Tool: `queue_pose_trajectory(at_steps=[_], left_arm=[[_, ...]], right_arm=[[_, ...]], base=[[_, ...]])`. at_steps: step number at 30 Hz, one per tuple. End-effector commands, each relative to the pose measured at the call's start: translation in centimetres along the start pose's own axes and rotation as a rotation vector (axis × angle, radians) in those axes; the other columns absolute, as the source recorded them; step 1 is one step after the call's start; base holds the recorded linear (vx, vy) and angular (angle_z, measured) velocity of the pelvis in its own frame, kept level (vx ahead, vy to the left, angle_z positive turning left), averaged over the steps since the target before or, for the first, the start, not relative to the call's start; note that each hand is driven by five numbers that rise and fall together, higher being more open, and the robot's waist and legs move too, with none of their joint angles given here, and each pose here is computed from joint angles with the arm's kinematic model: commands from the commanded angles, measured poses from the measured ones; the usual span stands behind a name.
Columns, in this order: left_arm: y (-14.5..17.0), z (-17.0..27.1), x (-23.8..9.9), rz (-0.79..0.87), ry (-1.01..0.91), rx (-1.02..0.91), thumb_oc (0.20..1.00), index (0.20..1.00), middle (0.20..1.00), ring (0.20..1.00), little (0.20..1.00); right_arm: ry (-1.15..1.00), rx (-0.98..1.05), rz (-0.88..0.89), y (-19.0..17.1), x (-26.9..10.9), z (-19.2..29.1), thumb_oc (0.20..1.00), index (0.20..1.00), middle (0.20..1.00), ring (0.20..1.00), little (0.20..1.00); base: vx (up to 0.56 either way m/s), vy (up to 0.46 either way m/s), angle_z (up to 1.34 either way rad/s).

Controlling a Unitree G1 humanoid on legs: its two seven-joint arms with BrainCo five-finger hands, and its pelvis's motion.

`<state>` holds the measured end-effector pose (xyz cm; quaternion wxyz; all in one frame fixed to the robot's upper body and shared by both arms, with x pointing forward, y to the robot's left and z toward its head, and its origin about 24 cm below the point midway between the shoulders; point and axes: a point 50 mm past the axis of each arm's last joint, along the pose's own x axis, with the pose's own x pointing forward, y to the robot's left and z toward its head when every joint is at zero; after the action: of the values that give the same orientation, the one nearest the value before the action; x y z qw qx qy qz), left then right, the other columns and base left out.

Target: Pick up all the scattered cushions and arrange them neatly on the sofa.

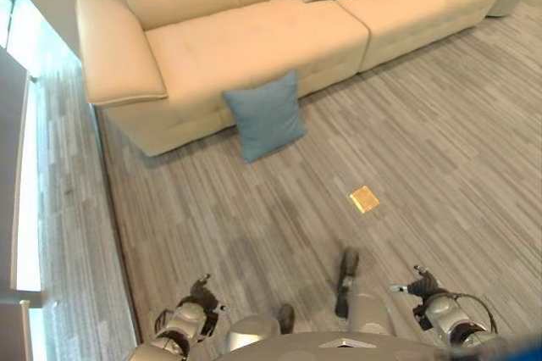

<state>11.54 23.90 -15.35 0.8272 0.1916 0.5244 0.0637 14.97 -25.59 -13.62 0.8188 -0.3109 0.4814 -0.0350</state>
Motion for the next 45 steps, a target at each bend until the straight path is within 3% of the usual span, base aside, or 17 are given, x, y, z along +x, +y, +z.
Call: queue_pose_trajectory(at_steps=[1,7,15,24,33,45], left_arm=[[-0.3,0.1,-0.1,0.004,-0.021,-0.006,1.000,1.000,1.000,1.000,1.000],[-0.7,-0.7,-0.3,-0.017,0.006,-0.024,1.000,1.000,1.000,1.000,1.000],[-1.1,2.4,0.0,-0.045,-0.096,-0.051,1.000,1.000,1.000,1.000,1.000],[-0.2,0.2,-0.1,-0.017,-0.022,-0.039,1.000,1.000,1.000,1.000,1.000],[1.2,0.9,0.2,0.019,-0.046,-0.038,1.000,1.000,1.000,1.000,1.000],[0.5,1.4,0.2,0.002,-0.063,-0.006,1.000,1.000,1.000,1.000,1.000]], right_arm=[[0.004,0.006,-0.050,-1.7,0.2,-0.3,1.000,1.000,1.000,1.000,1.000],[-0.007,0.081,-0.047,-1.3,0.2,-0.2,1.000,1.000,1.000,1.000,1.000],[0.013,0.117,-0.066,-1.9,0.2,-0.6,1.000,1.000,1.000,1.000,1.000],[0.078,0.089,-0.003,0.1,-0.5,-2.7,1.000,1.000,1.000,1.000,1.000],[0.043,0.110,0.002,0.0,-0.3,-1.7,1.000,1.000,1.000,1.000,1.000],[0.018,0.111,0.003,-0.2,-0.2,-1.1,1.000,1.000,1.000,1.000,1.000]], base=[[0.38,-0.222,0.26],[0.31,-0.282,0.23],[0.21,-0.206,-0.12],[0.32,0.052,0.17],[0.19,0.170,0.29],[0.21,-0.080,0.66]])
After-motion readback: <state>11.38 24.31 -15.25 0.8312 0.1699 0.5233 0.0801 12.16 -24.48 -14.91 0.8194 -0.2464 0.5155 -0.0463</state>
